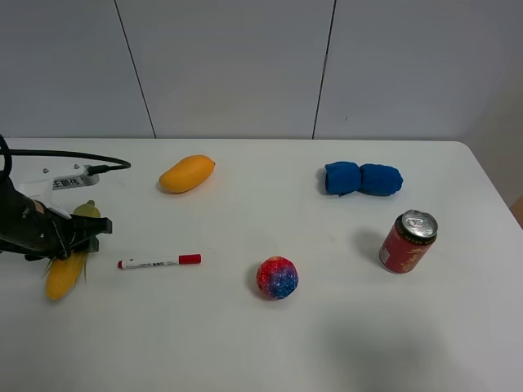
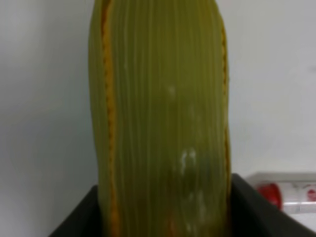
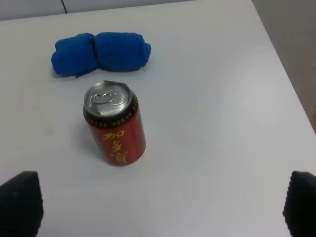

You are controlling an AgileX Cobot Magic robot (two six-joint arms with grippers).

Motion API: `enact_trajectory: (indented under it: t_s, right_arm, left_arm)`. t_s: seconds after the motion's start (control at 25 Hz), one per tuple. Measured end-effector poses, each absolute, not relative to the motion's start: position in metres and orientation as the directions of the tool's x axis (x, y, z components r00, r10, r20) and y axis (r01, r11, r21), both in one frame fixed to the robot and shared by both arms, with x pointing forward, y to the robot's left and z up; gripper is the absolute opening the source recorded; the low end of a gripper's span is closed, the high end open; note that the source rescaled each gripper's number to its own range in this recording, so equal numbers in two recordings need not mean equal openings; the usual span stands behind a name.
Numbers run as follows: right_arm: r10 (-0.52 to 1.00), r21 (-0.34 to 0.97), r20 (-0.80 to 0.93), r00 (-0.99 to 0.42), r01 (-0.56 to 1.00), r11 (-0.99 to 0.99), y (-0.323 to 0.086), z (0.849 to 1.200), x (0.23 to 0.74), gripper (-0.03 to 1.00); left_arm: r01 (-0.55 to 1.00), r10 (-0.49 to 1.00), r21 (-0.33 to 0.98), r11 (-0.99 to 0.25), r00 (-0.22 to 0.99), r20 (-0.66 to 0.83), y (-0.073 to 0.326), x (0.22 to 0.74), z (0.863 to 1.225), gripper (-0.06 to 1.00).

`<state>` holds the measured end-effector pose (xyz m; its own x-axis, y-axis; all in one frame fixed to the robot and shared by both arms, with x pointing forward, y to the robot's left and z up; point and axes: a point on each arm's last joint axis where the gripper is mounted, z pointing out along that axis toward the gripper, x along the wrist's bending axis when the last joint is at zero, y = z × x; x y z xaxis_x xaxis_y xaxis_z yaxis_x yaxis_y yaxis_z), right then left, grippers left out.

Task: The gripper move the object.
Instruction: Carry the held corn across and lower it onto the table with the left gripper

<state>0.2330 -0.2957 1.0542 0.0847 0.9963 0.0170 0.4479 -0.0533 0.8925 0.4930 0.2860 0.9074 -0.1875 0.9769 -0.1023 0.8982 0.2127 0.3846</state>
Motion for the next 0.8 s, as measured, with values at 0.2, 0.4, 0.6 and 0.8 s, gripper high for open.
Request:
enact_trajectory:
  t_s: [0.2,0.4,0.6,0.8]
  right_arm:
    - [0.996,0.893,0.017,0.085,0.448,-0.053,-0.296,1.054,0.233,1.00]
    - [0.996,0.893,0.017,0.085,0.448,-0.053,-0.296,1.054,0.233,1.00]
    - [0.996,0.893,0.017,0.085,0.448,-0.053,-0.296,1.054,0.233,1.00]
    - [0.996,0.893,0.017,0.085,0.447,-0.053,-0.296,1.054,0.233,1.00]
  left_arm:
    - [0.924,0.977,0.317,0.214,-0.198,-0.084,0.287,0.494,0.886,0.04]
    - [0.921,0.978,0.327,0.210,-0.193,-0.085,0.287,0.496,0.884,0.04]
    - [0.916,0.988,0.372,0.152,-0.134,-0.073,0.286,0.500,0.884,0.13]
    - [0.902,0.988,0.404,0.153,-0.132,-0.081,0.286,0.503,0.885,0.92]
